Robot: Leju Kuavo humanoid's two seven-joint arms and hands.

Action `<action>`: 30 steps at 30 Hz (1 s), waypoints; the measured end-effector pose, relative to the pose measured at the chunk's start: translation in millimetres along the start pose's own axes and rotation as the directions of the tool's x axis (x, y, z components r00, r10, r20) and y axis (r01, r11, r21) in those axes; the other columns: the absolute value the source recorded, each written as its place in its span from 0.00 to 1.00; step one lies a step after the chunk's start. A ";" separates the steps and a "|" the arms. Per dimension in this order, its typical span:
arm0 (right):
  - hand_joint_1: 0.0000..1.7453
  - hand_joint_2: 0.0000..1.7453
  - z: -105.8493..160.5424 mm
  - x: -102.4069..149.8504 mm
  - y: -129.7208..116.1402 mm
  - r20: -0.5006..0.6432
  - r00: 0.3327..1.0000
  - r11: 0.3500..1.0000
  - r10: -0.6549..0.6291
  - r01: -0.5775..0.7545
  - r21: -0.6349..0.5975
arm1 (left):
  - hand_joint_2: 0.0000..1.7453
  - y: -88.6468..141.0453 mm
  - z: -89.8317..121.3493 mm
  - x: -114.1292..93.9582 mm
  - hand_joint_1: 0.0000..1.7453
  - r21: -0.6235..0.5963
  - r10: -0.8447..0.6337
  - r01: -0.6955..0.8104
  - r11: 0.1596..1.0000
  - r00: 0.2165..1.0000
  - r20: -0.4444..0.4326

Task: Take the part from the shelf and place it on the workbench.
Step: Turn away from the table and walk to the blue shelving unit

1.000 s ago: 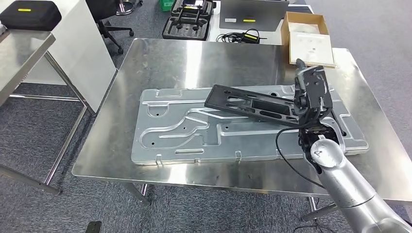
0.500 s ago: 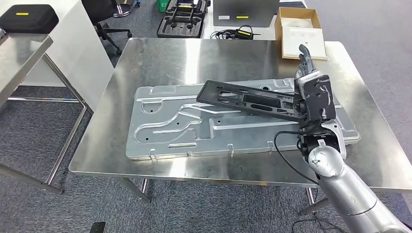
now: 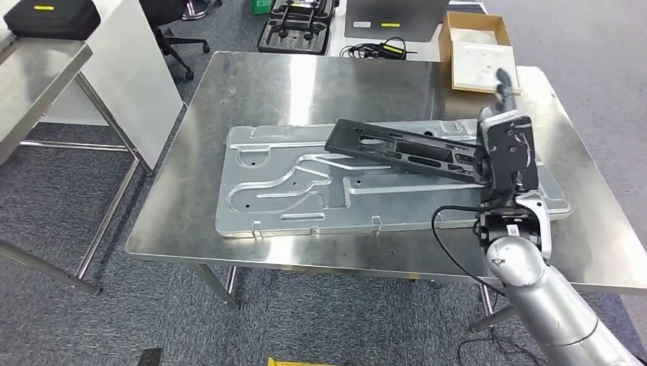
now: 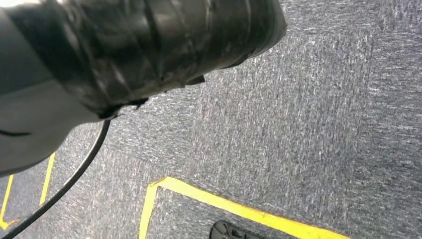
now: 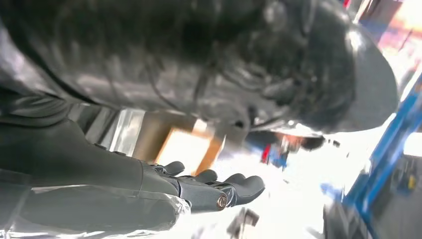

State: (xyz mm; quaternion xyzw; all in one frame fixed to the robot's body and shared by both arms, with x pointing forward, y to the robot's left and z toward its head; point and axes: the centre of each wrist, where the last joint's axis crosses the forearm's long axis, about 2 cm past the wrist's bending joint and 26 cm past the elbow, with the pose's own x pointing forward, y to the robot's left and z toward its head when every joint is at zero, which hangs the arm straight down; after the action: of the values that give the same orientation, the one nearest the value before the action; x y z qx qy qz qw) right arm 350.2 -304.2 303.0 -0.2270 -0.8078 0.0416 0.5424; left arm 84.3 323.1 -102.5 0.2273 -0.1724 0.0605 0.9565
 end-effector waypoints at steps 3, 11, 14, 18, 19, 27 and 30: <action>0.00 0.00 0.4 2.6 -1.2 0.013 0.998 0.995 0.053 -0.052 -0.084 | 0.00 -1.4 0.5 0.2 0.00 -0.006 0.001 -0.001 1.000 1.000 -0.002; 0.00 0.00 6.5 7.9 0.6 0.148 0.979 0.972 0.142 -0.110 -0.206 | 0.00 -3.8 1.6 -0.4 0.00 -0.018 -0.003 0.003 1.000 1.000 -0.001; 0.00 0.00 9.6 6.7 0.7 0.156 0.977 0.970 0.145 -0.110 -0.218 | 0.00 -4.8 2.1 -0.5 0.00 -0.020 -0.004 0.004 1.000 1.000 0.001; 0.00 0.00 9.0 10.2 -1.2 0.169 0.976 0.967 0.135 -0.092 -0.237 | 0.00 -5.4 2.1 1.3 0.00 -0.022 -0.007 0.007 1.000 1.000 0.007; 0.00 0.00 8.9 10.6 -1.3 0.173 0.976 0.966 0.132 -0.088 -0.242 | 0.00 -5.7 2.2 1.0 0.00 -0.023 -0.009 0.009 1.000 1.000 0.007; 0.00 0.00 11.1 8.7 -7.6 0.166 0.983 0.963 0.083 -0.036 -0.266 | 0.00 -7.8 3.4 -0.3 0.00 -0.029 -0.016 0.016 0.999 1.000 0.007; 0.00 0.00 11.7 8.9 -8.1 0.142 0.989 0.969 0.040 -0.003 -0.248 | 0.00 -7.8 3.5 -0.6 0.00 -0.027 -0.015 0.015 1.000 1.000 0.006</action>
State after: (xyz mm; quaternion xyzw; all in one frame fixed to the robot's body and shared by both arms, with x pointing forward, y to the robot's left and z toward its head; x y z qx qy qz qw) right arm 334.3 -305.6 308.4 -0.2981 -0.8416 -0.0371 0.4488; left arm 84.2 314.6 -103.0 0.2156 -0.1743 0.0503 0.9595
